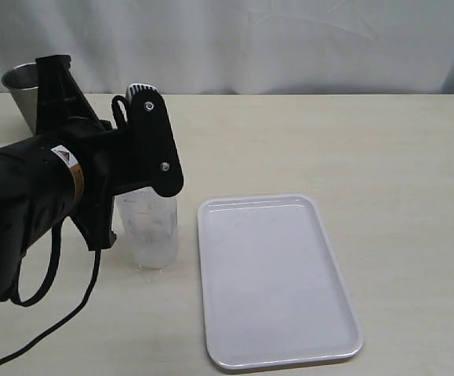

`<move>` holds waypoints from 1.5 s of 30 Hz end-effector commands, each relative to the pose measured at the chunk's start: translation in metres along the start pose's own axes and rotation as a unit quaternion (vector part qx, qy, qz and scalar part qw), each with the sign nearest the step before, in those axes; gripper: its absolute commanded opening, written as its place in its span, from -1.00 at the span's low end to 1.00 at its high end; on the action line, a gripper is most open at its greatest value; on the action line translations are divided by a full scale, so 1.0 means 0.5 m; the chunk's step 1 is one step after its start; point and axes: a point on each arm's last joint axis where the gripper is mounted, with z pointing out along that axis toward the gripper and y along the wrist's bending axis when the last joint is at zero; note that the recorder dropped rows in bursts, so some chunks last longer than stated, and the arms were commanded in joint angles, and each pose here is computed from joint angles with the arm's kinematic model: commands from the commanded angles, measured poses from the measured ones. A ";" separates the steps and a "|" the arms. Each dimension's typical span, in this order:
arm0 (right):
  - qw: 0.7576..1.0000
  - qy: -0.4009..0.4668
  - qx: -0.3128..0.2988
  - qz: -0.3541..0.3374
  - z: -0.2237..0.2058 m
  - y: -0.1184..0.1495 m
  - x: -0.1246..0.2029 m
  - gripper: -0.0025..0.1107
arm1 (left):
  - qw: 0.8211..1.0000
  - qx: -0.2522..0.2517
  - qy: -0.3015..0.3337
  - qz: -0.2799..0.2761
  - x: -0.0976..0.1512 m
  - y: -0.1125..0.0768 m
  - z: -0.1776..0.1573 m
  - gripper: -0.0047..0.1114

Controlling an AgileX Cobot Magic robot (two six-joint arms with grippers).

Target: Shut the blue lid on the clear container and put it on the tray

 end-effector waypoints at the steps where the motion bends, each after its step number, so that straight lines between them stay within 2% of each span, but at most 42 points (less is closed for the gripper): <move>1: 1.000 -0.002 -0.001 0.002 0.000 0.000 0.001 -0.88 | 0.999 -0.041 0.000 -0.014 0.000 0.014 -0.003 -0.92; 4: 1.000 -0.002 -0.001 0.002 0.000 0.000 0.001 -0.88 | 0.998 -0.067 0.002 -0.012 0.006 0.029 0.004 -0.92; 11: 1.000 -0.002 -0.001 0.002 0.000 0.000 0.001 -0.88 | 0.994 -0.084 0.018 -0.066 0.046 0.066 0.045 -0.92; 14: 1.000 -0.002 -0.001 0.002 0.000 0.000 0.001 -0.88 | 0.992 -0.106 0.001 -0.062 0.045 0.079 0.049 -0.92; 19: 1.000 -0.002 -0.001 0.002 0.000 0.000 0.001 -0.88 | 0.994 -0.070 -0.085 -0.011 0.004 0.059 0.038 -0.92; 24: 1.000 -0.002 -0.001 0.002 0.000 0.000 0.001 -0.88 | 0.989 -0.126 -0.073 0.022 -0.012 0.061 0.013 -0.92; 28: 1.000 -0.002 -0.001 0.002 0.000 0.000 0.001 -0.88 | 0.985 -0.139 -0.082 0.067 -0.032 0.048 -0.011 -0.92; 34: 1.000 -0.002 -0.001 0.002 0.000 0.000 0.001 -0.88 | 0.984 -0.143 -0.087 0.065 -0.040 0.043 -0.021 -0.92; 45: 1.000 -0.002 -0.001 0.002 0.000 0.000 0.001 -0.88 | 0.990 -0.118 -0.066 0.050 0.000 0.069 0.028 -0.92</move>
